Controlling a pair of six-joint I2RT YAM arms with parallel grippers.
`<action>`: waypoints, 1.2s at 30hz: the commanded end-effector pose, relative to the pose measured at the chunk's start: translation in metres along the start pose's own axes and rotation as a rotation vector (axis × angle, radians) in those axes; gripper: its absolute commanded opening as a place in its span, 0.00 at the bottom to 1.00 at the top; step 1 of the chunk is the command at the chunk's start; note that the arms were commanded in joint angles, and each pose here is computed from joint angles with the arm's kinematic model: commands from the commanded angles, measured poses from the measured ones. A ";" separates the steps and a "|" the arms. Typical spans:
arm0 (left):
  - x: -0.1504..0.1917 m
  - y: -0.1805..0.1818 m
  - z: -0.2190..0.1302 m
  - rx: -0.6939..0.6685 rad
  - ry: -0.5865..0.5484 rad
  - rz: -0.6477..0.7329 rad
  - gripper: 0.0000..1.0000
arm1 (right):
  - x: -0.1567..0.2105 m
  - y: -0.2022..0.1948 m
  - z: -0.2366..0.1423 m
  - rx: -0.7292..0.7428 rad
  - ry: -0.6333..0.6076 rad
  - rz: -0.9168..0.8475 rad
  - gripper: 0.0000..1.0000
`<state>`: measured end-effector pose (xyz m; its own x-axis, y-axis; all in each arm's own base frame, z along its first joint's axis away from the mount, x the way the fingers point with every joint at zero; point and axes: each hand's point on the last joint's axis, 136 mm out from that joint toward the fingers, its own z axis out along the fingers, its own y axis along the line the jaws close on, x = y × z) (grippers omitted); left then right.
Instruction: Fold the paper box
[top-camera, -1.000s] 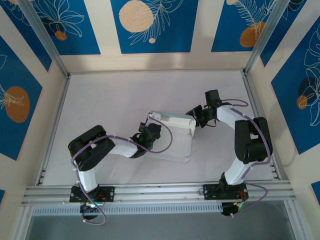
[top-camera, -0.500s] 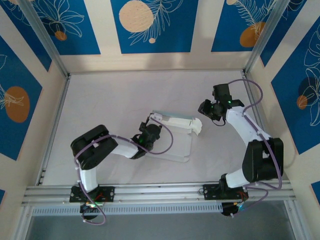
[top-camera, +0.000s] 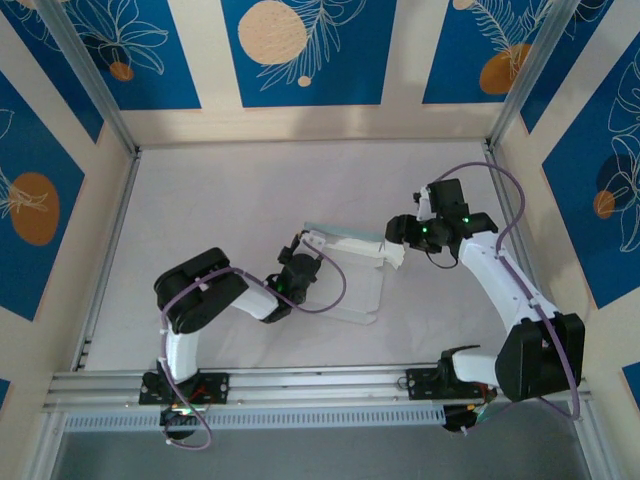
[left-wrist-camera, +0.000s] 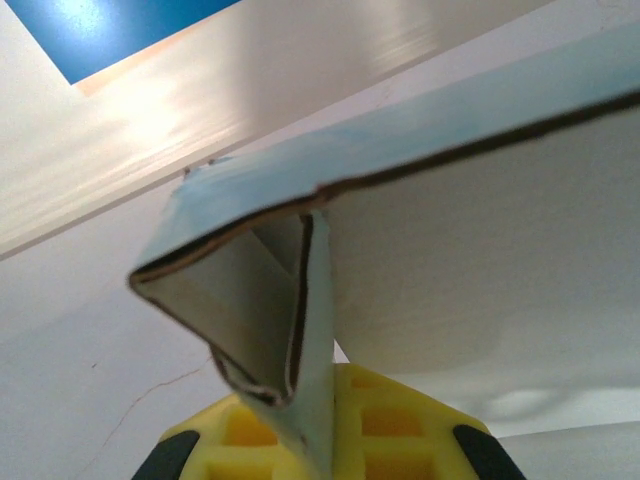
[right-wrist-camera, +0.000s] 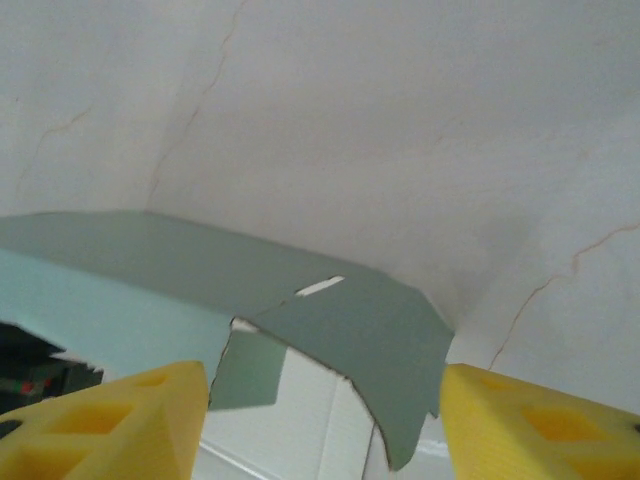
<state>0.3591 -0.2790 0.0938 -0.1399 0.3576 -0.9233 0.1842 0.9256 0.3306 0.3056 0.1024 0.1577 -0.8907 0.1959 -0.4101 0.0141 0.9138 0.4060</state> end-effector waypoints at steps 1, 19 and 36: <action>0.013 -0.004 0.000 0.002 0.026 0.067 0.00 | 0.021 0.008 0.001 -0.030 0.077 -0.049 0.66; 0.019 -0.009 0.002 0.017 0.017 0.036 0.00 | 0.026 -0.016 0.039 0.177 0.145 -0.120 0.59; 0.017 -0.006 0.008 -0.001 0.018 0.045 0.00 | 0.007 0.009 0.025 0.018 0.092 -0.092 0.57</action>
<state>0.3612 -0.2793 0.0868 -0.0904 0.3133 -0.9453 0.1672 0.9405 0.2958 0.3130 0.1186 0.1272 -0.9281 0.0665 -0.3664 -0.0550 0.9486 0.3115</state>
